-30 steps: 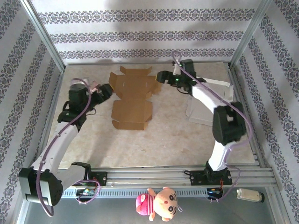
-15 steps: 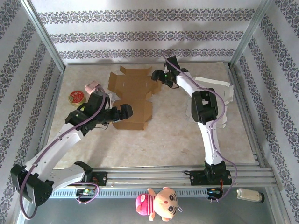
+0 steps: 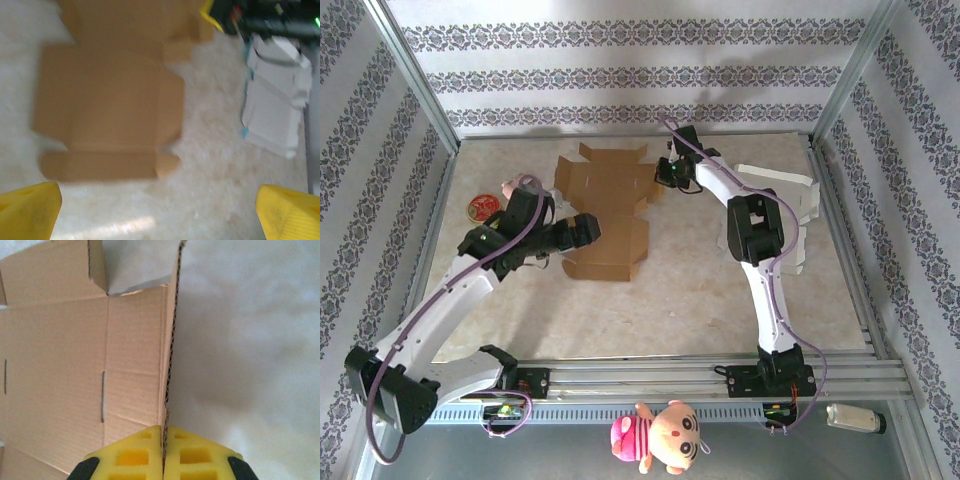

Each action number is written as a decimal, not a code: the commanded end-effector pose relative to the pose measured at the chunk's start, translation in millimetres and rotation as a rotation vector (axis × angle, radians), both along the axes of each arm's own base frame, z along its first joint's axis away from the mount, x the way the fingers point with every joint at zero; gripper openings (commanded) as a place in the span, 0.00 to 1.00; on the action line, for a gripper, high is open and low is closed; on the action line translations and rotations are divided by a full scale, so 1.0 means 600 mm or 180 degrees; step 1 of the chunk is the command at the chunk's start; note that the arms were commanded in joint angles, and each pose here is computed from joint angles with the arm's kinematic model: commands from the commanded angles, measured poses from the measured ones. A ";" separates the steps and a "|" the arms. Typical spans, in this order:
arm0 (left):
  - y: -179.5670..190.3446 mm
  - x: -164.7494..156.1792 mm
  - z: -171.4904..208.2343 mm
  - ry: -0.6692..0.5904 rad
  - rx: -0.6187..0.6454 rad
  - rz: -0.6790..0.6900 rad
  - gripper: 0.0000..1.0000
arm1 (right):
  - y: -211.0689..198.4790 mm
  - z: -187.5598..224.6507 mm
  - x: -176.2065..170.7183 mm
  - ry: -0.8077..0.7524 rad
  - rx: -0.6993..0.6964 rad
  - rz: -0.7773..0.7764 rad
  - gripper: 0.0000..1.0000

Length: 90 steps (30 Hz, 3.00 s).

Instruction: Fold the paper box

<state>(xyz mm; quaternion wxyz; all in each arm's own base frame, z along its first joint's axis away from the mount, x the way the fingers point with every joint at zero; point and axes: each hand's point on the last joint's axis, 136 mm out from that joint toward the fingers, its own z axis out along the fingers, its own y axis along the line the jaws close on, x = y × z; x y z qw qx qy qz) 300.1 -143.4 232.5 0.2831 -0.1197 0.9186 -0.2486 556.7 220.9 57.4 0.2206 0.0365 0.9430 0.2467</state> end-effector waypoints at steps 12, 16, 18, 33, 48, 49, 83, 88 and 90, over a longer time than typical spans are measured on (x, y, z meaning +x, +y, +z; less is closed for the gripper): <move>0.098 0.177 -0.129 0.0335 0.0307 0.0081 0.89 | -0.088 0.084 -0.145 -0.0385 -0.0144 0.0591 0.00; 0.092 0.223 -0.198 0.0565 0.0311 0.0051 0.79 | -0.090 0.082 -0.160 -0.0389 -0.0169 0.0676 0.00; 0.073 0.244 -0.220 0.0598 0.0167 -0.0083 0.72 | -0.089 0.082 -0.163 -0.0390 -0.0167 0.0707 0.00; 0.020 0.275 -0.279 0.0621 -0.0391 -0.0339 0.05 | -0.103 0.092 -0.147 -0.0477 -0.0365 0.0596 0.19; -0.031 0.273 -0.054 -0.1508 0.0404 -0.1346 0.00 | 0.011 0.326 -0.189 -0.3120 -0.2312 0.3030 0.84; -0.042 0.263 -0.043 -0.1659 0.0510 -0.1460 0.00 | 0.016 0.320 -0.194 -0.3240 -0.2532 0.3303 0.85; -0.040 0.163 0.043 -0.1864 0.0437 -0.1057 0.61 | 0.017 0.314 -0.206 -0.3125 -0.2258 0.3537 0.03; -0.017 0.101 0.070 -0.1328 -0.0803 0.0024 0.73 | 0.020 0.298 -0.226 -0.3179 -0.2803 0.3507 0.03; -0.019 0.084 0.059 -0.1006 -0.1388 0.0352 0.72 | 0.023 0.285 -0.231 -0.3223 -0.3120 0.3485 0.02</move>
